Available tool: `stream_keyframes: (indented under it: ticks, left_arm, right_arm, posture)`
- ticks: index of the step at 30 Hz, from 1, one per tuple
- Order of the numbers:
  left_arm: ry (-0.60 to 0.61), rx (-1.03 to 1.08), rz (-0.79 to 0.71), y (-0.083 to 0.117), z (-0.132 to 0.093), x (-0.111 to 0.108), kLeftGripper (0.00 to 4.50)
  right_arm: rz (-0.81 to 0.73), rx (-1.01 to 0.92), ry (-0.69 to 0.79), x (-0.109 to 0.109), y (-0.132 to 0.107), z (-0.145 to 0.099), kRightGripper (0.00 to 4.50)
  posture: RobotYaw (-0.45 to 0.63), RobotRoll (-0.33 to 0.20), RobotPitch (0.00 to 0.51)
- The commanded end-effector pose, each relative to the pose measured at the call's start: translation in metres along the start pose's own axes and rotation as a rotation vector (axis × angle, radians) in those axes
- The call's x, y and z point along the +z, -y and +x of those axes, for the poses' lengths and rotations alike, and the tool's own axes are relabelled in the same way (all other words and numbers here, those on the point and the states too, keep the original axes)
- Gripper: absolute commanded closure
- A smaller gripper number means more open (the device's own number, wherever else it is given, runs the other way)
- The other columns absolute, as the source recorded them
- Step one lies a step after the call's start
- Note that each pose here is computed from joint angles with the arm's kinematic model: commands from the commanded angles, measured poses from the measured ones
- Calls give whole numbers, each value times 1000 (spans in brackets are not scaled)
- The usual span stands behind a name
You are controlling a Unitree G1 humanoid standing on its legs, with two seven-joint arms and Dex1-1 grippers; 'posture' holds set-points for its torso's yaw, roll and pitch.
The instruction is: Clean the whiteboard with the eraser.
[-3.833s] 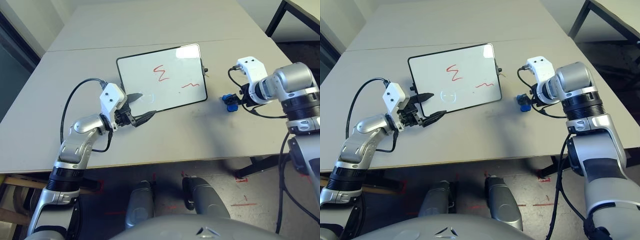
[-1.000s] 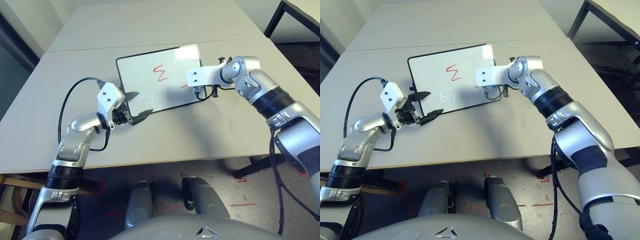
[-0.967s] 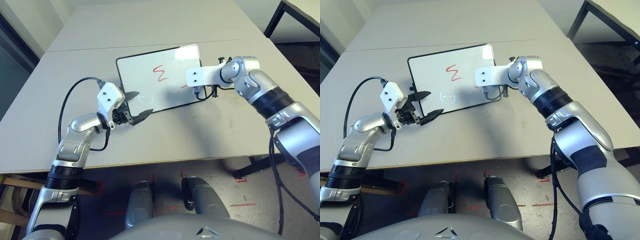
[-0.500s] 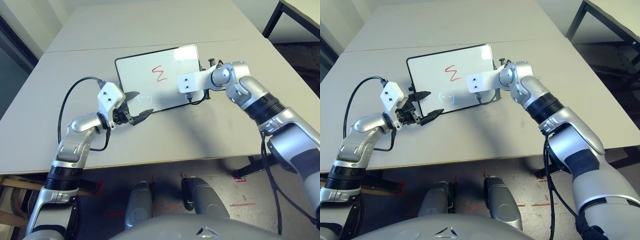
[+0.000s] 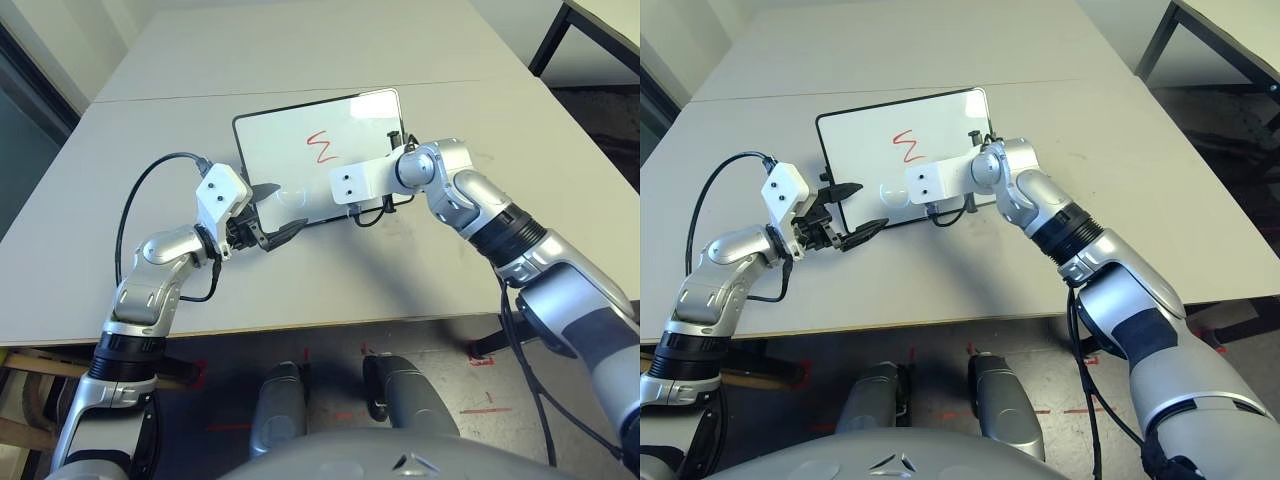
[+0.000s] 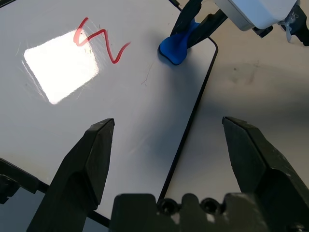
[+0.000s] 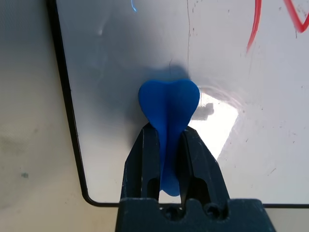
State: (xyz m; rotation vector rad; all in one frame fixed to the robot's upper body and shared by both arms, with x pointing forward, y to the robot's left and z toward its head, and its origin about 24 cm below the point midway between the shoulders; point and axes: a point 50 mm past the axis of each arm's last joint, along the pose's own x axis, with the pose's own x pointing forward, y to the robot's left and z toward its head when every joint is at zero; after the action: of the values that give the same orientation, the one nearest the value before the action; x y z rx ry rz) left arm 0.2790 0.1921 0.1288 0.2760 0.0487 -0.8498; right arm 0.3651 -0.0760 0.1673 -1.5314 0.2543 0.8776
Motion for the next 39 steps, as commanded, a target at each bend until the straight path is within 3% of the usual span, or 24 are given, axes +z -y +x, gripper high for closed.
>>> stream_keyframes:
  ticks: [1,14,21,28,34,39]
  left_arm:
    - [2,-1,14,0,-2,4,0]
    - [5,-2,19,-2,0,7,0]
    - [5,4,21,-4,-2,7,0]
    - [0,17,26,-8,-6,8,0]
    - [-32,58,59,-21,-22,11,0]
    - [-47,90,87,-29,-31,15,0]
  right_arm:
    - [4,3,-82,-20,1,-1,4189]
    - [7,41,-211,-62,-7,-6,4189]
    - [17,50,-237,-72,-12,-4,4189]
    - [1,17,-190,-59,4,-14,4189]
    - [-119,-14,-137,-35,32,-45,4189]
    - [-176,-23,-107,-18,43,-51,4189]
  posture:
    - [-61,0,106]
    - [-70,0,100]
    - [-70,0,100]
    - [-68,0,98]
    - [-69,0,103]
    - [-67,0,100]
